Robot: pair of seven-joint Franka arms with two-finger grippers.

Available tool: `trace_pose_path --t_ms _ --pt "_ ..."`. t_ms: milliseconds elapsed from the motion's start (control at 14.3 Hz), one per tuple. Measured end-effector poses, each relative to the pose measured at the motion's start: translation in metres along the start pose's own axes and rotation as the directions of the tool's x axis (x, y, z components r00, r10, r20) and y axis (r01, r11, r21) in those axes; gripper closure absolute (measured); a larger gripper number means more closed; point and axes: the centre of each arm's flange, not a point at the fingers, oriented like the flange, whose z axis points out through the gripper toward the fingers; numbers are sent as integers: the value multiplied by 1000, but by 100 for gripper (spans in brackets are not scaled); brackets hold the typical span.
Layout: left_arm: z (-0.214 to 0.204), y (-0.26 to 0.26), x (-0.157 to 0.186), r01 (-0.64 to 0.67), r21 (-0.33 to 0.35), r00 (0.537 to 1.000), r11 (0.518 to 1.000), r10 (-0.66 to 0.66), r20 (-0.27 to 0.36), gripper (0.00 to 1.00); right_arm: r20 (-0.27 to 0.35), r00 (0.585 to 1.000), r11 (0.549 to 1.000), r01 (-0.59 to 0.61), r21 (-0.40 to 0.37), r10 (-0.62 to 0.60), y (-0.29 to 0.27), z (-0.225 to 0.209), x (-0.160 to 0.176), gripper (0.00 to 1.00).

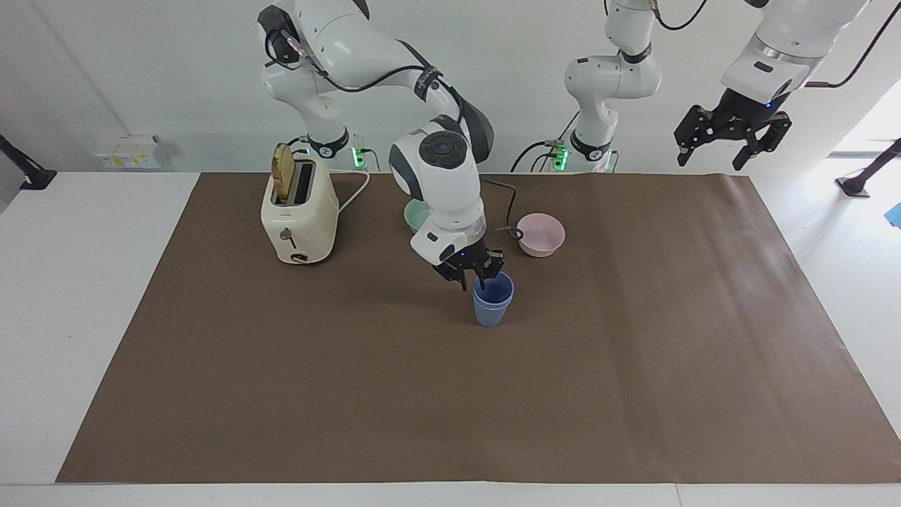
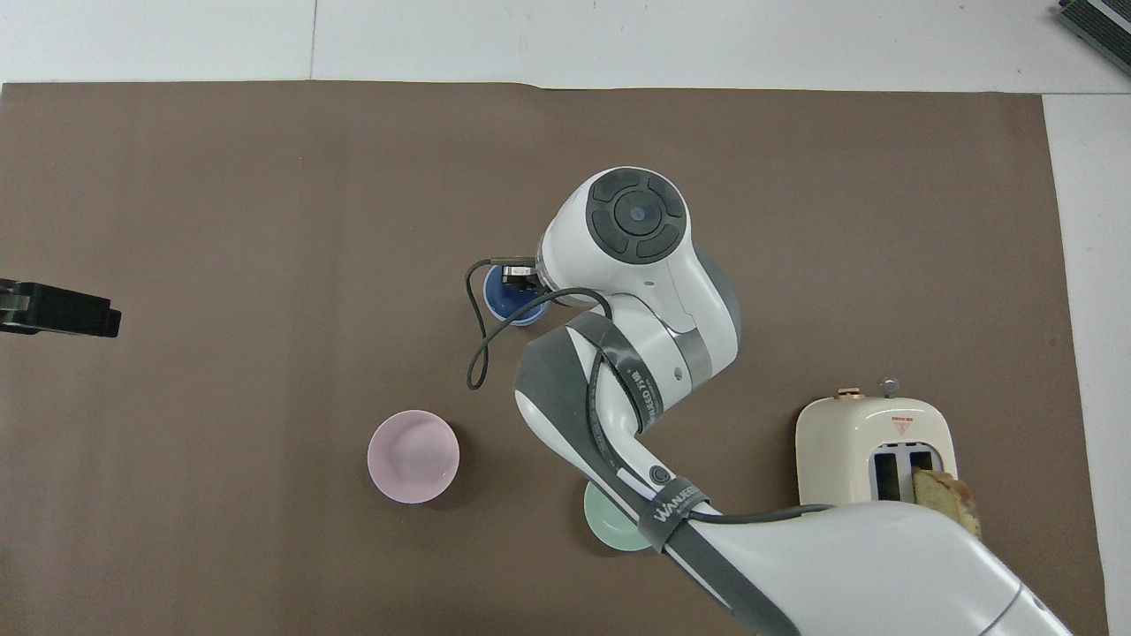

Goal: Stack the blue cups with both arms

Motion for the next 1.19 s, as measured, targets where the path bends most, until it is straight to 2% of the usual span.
trace_pose_path --t_ms 140,419,558,767,1186 --pt "0 0 0 0 0 1000 1000 0 0 0 -1 1000 1000 0 1 0 0 0 0 46" --pt "0 0 0 0 0 1000 1000 0 0 0 -15 1000 1000 -13 4 13 6 -7 8 2" --pt "0 0 0 0 0 1000 1000 0 0 0 -20 999 999 -48 -6 48 27 -26 23 0" --pt "0 0 0 0 0 1000 1000 0 0 0 -15 996 995 -90 -34 90 65 -77 44 0" --pt "0 0 0 0 0 1000 1000 0 0 0 0 999 996 -48 -80 48 125 -152 50 0"
